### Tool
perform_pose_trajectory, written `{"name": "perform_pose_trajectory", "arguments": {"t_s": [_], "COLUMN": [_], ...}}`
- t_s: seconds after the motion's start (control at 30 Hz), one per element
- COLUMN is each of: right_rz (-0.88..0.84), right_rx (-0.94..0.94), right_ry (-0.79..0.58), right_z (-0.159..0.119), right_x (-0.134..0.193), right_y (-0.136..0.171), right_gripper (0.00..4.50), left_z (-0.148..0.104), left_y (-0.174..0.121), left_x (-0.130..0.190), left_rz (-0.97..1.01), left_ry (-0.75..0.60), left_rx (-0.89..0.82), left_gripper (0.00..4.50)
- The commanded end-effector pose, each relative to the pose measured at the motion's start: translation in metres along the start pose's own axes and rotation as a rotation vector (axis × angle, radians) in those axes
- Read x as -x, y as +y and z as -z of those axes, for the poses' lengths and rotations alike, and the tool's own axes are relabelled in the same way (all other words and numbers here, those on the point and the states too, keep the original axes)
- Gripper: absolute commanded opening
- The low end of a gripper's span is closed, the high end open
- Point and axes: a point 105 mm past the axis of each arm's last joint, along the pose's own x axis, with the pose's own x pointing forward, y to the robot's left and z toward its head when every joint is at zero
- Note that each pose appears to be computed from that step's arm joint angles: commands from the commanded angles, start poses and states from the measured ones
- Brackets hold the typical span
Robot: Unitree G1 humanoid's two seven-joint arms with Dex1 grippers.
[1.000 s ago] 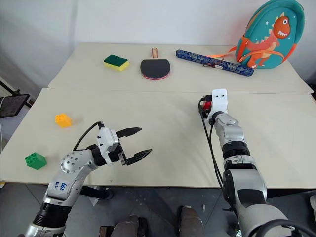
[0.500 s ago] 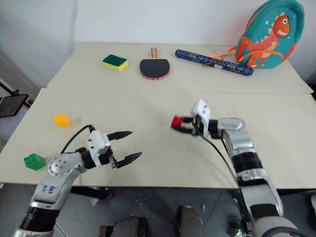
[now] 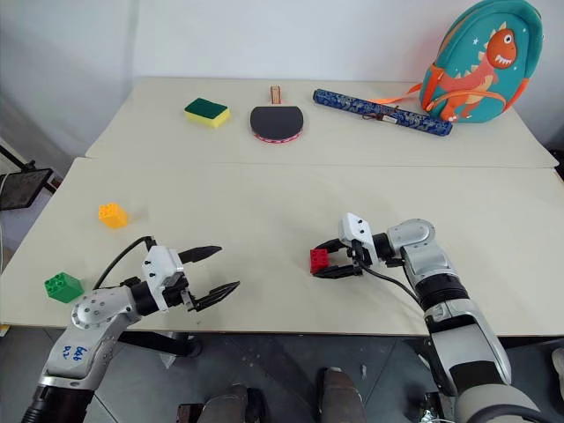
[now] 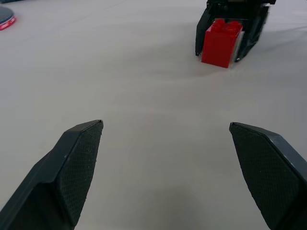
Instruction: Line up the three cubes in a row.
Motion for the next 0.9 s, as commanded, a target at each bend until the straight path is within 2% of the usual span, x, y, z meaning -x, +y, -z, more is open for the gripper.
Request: {"name": "perform_pose_trajectory", "arguments": {"t_s": [0.03, 0.07, 0.17, 0.23, 0.4, 0.53, 0.7, 0.77, 0.9], "right_rz": [0.031, 0.035, 0.063, 0.068, 0.045, -0.052, -0.084, -0.098, -0.095], "right_rx": [0.092, 0.106, 0.153, 0.17, 0.209, 0.214, 0.215, 0.223, 0.219], "right_ry": [-0.062, -0.064, -0.206, -0.301, -0.405, -0.468, -0.505, -0.494, -0.488], "right_z": [-0.019, -0.02, -0.044, -0.057, -0.072, -0.081, -0.085, -0.082, -0.081], "right_x": [0.011, 0.013, 0.035, 0.044, 0.04, 0.023, 0.014, 0.012, 0.011], "right_y": [-0.002, -0.001, 0.008, 0.016, 0.036, 0.055, 0.062, 0.065, 0.064], "right_gripper": [4.14, 4.47, 4.47, 4.47, 4.47, 4.47, 4.47, 4.47, 4.47], "left_z": [-0.016, -0.017, -0.032, -0.039, -0.017, 0.023, 0.049, 0.054, 0.048], "left_y": [0.007, 0.008, 0.022, 0.02, 0.006, -0.019, -0.035, -0.036, -0.02], "left_x": [0.013, 0.015, 0.048, 0.069, 0.116, 0.181, 0.221, 0.224, 0.207], "left_rz": [-0.074, -0.09, -0.343, -0.46, -0.711, -1.089, -1.372, -1.425, -1.411], "left_ry": [-0.052, -0.053, -0.179, -0.23, -0.188, -0.08, -0.023, -0.019, -0.062], "left_rx": [-0.043, -0.048, -0.053, -0.08, 0.036, 0.158, 0.256, 0.282, 0.282], "left_gripper": [4.5, 4.5, 4.5, 4.5, 4.5, 4.5, 4.5, 4.5, 4.5]}}
